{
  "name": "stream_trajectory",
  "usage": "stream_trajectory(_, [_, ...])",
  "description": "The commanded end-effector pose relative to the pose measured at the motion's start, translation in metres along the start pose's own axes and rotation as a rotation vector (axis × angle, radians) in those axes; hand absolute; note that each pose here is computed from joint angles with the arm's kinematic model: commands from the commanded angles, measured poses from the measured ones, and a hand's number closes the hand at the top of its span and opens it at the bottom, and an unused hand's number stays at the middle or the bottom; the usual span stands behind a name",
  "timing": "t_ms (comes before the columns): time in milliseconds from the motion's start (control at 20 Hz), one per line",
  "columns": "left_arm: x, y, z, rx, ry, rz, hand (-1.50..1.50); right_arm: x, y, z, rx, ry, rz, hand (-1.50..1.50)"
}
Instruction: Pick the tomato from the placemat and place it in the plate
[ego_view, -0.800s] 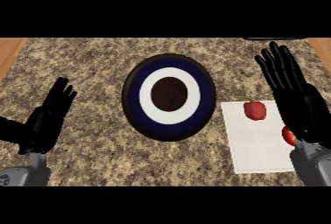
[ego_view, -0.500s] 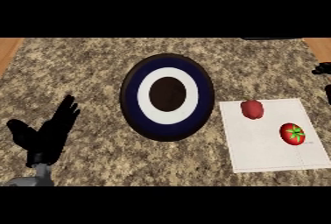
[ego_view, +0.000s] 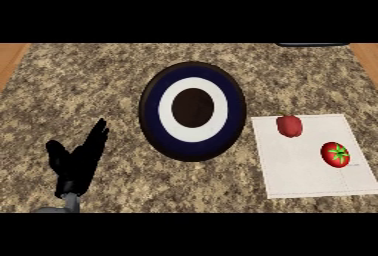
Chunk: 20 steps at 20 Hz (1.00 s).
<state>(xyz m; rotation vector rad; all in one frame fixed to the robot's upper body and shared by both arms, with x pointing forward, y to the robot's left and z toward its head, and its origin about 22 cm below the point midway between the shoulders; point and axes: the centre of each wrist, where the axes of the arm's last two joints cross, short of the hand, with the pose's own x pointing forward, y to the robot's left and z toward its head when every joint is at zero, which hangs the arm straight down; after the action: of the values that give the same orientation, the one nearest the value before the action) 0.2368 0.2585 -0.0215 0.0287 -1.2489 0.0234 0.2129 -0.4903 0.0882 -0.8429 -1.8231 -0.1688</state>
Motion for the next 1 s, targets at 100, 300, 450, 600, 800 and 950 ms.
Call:
stream_trajectory(100, [-0.005,-0.017,-0.006,-0.014,0.071,0.010,0.00,-0.005,-0.050,0.026,0.022,0.023,0.099,-1.50])
stream_trajectory(300, [-0.026,-0.014,0.009,-0.010,0.067,-0.008,0.00,0.005,-0.065,0.017,0.239,0.102,0.302,-1.50])
stream_trajectory(450, [-0.018,-0.015,-0.003,-0.012,0.063,0.011,0.00,0.021,-0.066,0.014,0.425,0.191,0.388,-1.50])
stream_trajectory(600, [-0.021,-0.021,0.008,-0.046,0.057,-0.002,0.00,0.035,-0.043,-0.002,0.483,0.226,0.482,-1.50])
stream_trajectory(800, [-0.010,-0.035,-0.002,-0.027,0.063,-0.010,0.00,0.064,-0.012,0.002,0.544,0.243,0.551,-1.50])
stream_trajectory(950, [-0.017,-0.026,0.005,-0.026,0.074,-0.029,0.00,0.062,0.008,0.020,0.565,0.300,0.580,-1.50])
